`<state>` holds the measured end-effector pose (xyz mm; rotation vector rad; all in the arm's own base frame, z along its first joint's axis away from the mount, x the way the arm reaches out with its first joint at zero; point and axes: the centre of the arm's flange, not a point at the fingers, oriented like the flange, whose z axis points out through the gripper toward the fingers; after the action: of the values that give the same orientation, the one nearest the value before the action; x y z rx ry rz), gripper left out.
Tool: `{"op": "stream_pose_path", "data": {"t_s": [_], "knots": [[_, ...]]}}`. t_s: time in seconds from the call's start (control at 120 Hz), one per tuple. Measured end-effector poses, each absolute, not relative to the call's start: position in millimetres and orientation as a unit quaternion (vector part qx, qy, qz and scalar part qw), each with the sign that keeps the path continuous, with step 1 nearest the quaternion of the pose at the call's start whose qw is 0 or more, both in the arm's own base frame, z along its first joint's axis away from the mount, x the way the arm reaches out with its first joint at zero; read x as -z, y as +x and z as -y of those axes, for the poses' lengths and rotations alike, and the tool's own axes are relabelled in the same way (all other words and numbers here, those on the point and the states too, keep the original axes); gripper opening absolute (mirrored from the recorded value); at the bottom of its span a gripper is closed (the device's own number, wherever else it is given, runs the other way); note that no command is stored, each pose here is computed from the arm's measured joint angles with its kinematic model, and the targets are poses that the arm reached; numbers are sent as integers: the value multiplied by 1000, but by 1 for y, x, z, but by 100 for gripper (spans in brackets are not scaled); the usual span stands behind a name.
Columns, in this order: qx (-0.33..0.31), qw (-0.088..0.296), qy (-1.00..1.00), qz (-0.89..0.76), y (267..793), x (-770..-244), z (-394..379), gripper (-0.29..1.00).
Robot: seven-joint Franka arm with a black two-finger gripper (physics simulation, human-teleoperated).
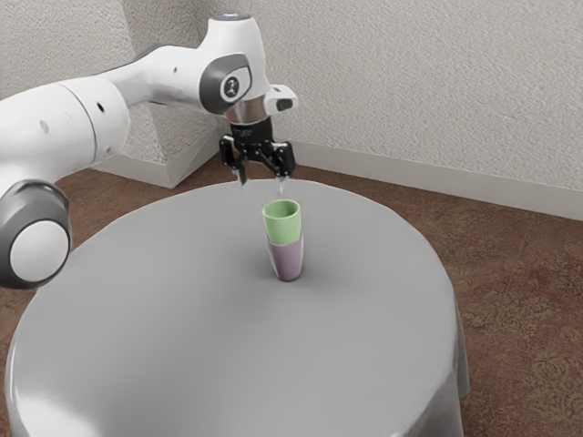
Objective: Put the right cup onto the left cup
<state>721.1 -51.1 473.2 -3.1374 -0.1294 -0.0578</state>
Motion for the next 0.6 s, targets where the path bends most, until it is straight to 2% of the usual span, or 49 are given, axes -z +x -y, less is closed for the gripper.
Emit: {"op": "stream_pose_path", "data": {"t_s": [0.4,0.6], "knots": [[36,-3,-999,33,649,-592,54,70],[24,-1,-999,32,602,-625,51,70]]}}
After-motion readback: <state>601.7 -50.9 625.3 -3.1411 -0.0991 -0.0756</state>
